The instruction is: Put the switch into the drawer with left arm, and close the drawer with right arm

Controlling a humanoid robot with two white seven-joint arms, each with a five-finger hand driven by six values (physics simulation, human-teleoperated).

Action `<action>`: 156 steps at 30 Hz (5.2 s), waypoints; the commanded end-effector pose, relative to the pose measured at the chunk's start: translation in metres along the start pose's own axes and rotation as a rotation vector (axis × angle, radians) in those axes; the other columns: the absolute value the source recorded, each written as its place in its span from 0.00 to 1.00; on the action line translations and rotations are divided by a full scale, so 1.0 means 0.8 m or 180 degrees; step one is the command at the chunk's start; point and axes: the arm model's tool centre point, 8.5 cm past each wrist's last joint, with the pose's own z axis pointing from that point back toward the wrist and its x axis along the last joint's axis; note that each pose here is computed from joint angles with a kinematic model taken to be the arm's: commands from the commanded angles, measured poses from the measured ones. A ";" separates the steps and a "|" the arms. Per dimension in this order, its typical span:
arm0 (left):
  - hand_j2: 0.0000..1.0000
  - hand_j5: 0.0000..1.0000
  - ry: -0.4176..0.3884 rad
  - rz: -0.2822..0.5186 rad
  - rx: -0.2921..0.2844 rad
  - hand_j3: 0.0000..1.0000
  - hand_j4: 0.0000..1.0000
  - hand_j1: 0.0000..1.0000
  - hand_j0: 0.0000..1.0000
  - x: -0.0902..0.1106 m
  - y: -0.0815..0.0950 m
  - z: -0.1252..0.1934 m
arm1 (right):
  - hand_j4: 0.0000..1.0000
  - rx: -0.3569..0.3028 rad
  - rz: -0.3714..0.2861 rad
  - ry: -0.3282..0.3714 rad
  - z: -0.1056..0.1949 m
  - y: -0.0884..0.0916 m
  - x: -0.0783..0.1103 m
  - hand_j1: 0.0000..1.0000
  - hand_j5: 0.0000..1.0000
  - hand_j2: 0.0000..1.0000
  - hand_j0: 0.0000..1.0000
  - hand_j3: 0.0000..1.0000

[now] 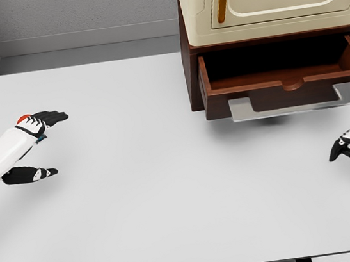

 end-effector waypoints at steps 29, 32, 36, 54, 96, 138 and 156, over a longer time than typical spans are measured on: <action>1.00 1.00 0.0337 0.2648 0.0650 1.00 1.00 1.00 1.00 -0.066 0.042 -0.063 | 0.48 0.0058 0.0138 -0.0124 -0.011 -0.004 0.014 0.48 0.48 0.48 0.48 0.48; 1.00 1.00 0.0562 0.2837 0.0773 1.00 1.00 1.00 1.00 -0.090 0.029 -0.053 | 0.48 0.0064 0.0138 -0.0122 -0.011 -0.004 0.014 0.48 0.48 0.48 0.48 0.48; 1.00 1.00 0.0782 0.2894 0.0875 1.00 1.00 1.00 1.00 -0.117 0.023 -0.037 | 0.51 0.0064 0.0138 -0.0122 -0.011 -0.004 0.014 0.51 0.51 0.51 0.51 0.51; 1.00 1.00 0.1233 0.2360 0.0913 1.00 1.00 1.00 1.00 -0.146 -0.018 -0.014 | 0.51 0.0071 0.0131 -0.0122 -0.010 -0.003 0.014 0.51 0.51 0.51 0.51 0.51; 0.98 0.98 0.1478 0.2218 0.1102 0.98 0.98 0.98 0.98 -0.163 -0.056 -0.041 | 0.54 0.0081 0.0211 -0.0137 -0.012 -0.014 0.015 0.54 0.54 0.54 0.54 0.54; 0.94 0.94 0.1578 0.2205 0.1073 0.94 0.94 0.94 0.94 -0.175 -0.073 -0.012 | 0.56 0.0069 0.0217 -0.0135 -0.013 -0.015 0.015 0.56 0.56 0.56 0.56 0.56; 0.68 0.68 0.1407 0.2181 0.1060 0.68 0.68 0.68 0.68 -0.155 -0.072 -0.024 | 0.56 0.0072 0.0213 -0.0133 -0.012 -0.014 0.015 0.56 0.56 0.56 0.56 0.56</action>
